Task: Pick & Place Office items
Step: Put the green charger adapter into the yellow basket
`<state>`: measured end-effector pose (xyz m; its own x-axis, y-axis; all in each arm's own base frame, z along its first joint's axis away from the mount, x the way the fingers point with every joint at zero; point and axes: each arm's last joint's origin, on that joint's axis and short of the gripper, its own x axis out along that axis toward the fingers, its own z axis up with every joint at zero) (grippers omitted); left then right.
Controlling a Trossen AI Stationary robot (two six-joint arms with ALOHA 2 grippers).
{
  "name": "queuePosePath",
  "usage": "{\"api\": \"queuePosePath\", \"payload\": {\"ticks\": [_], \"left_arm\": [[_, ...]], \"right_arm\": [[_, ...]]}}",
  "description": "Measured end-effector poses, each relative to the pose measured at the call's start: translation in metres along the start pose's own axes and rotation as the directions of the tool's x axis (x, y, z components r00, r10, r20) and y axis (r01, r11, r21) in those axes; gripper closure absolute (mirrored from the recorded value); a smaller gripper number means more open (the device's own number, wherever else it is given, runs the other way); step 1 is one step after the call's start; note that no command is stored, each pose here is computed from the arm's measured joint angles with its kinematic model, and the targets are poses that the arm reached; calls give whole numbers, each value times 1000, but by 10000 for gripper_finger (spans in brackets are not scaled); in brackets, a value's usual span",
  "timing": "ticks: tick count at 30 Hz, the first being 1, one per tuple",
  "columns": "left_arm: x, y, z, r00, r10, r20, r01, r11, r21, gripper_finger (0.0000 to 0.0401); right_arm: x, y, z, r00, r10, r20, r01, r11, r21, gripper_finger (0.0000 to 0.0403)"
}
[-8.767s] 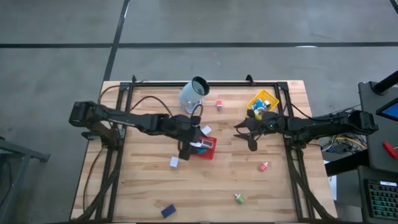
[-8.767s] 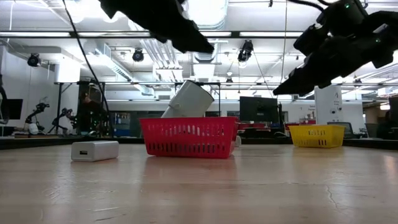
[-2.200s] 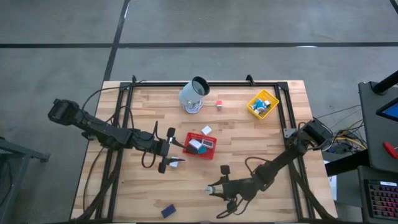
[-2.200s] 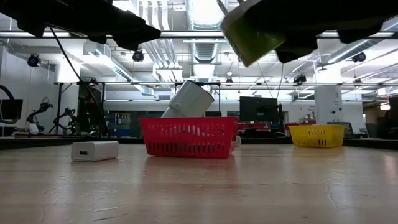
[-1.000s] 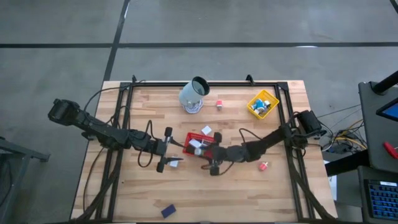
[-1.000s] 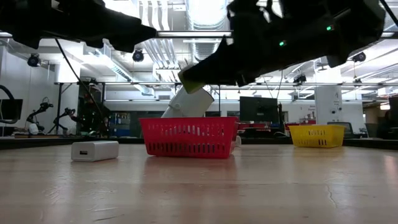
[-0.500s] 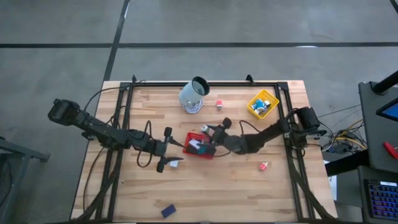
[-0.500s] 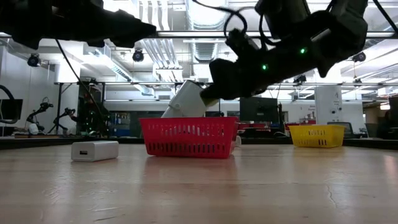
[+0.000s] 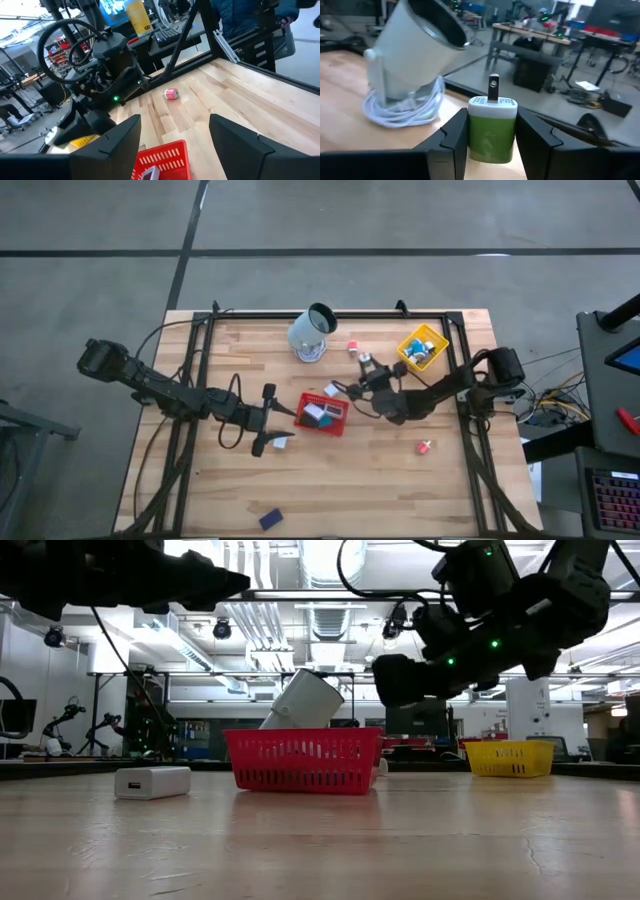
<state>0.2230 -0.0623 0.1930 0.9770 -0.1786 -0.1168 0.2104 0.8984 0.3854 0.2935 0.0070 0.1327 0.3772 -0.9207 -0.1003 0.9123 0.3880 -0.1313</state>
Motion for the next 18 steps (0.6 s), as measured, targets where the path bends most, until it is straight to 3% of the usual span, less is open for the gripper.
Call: {"api": "queuePosePath", "payload": {"ticks": [18], "left_arm": [[-1,-1,-2,1000,-3,-1,3,1000,-31,160]], "right_arm": [[1,-74,16,937,-345,43,345,938,17,280]]}}
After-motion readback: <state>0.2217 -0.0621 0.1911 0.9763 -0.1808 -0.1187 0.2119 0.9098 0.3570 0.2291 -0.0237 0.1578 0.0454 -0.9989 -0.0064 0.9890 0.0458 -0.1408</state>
